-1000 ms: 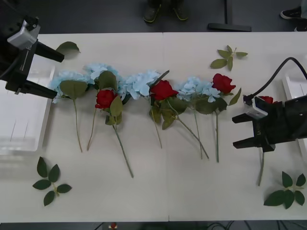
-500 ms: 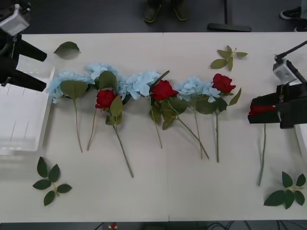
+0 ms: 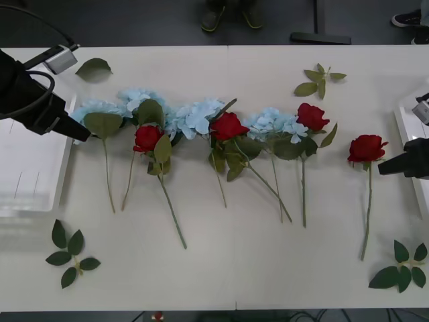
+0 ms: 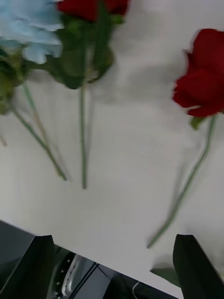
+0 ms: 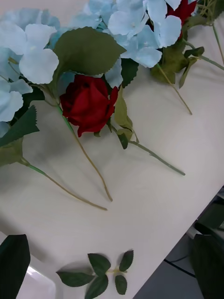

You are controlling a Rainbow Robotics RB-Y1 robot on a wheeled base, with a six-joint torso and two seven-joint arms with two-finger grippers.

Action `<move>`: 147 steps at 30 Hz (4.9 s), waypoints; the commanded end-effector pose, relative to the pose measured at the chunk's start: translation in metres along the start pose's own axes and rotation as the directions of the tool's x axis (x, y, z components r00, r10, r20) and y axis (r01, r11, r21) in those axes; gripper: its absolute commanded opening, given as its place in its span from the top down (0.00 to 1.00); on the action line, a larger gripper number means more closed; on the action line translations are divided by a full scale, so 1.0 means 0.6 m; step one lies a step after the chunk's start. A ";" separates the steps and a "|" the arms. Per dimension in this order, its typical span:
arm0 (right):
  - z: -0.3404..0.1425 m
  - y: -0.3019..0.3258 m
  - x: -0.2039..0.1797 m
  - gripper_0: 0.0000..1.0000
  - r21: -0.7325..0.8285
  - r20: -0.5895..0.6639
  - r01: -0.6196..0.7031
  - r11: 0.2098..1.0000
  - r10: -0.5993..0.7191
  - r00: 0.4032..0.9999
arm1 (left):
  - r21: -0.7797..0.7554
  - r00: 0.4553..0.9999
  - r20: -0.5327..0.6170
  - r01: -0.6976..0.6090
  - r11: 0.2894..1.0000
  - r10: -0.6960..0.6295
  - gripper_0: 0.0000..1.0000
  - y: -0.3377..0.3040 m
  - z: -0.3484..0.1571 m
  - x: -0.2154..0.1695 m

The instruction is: Place the red flowers into the right box and the blue flowers into the left box. If a person shows an open palm, hand one flower to the person first, then continue sorting.

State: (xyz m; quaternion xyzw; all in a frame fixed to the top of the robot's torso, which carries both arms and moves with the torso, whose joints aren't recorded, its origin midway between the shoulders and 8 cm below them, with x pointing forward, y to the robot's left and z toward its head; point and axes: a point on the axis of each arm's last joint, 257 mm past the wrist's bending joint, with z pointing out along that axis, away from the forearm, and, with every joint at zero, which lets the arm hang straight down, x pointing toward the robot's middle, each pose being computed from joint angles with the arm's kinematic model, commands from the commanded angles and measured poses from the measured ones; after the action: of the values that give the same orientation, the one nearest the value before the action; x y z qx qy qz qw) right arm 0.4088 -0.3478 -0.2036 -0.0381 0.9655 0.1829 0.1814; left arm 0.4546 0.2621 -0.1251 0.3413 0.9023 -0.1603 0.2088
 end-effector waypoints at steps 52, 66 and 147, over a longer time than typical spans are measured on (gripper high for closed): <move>0.230 -0.149 0.032 1.00 0.295 0.123 -0.155 0.943 0.123 0.985 | -0.423 0.805 0.322 0.593 0.685 -0.498 0.00 0.167 0.207 0.047; 0.224 -0.154 0.023 1.00 0.320 0.122 -0.133 0.938 0.098 0.988 | -0.455 0.774 0.321 0.631 0.628 -0.546 0.00 0.198 0.252 0.079; -0.108 -0.260 -0.141 0.17 0.354 0.143 -0.102 0.930 0.053 0.988 | -0.839 0.858 0.245 0.421 0.345 -0.451 1.00 0.461 -0.113 0.280</move>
State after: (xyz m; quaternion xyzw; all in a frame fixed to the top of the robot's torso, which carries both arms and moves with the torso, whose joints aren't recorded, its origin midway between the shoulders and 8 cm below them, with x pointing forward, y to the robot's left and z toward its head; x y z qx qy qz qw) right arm 0.4745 -0.5233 -0.2211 0.0366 0.9762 0.0098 0.2135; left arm 0.5187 0.5621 -0.1940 -0.0852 0.9154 0.2497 0.3042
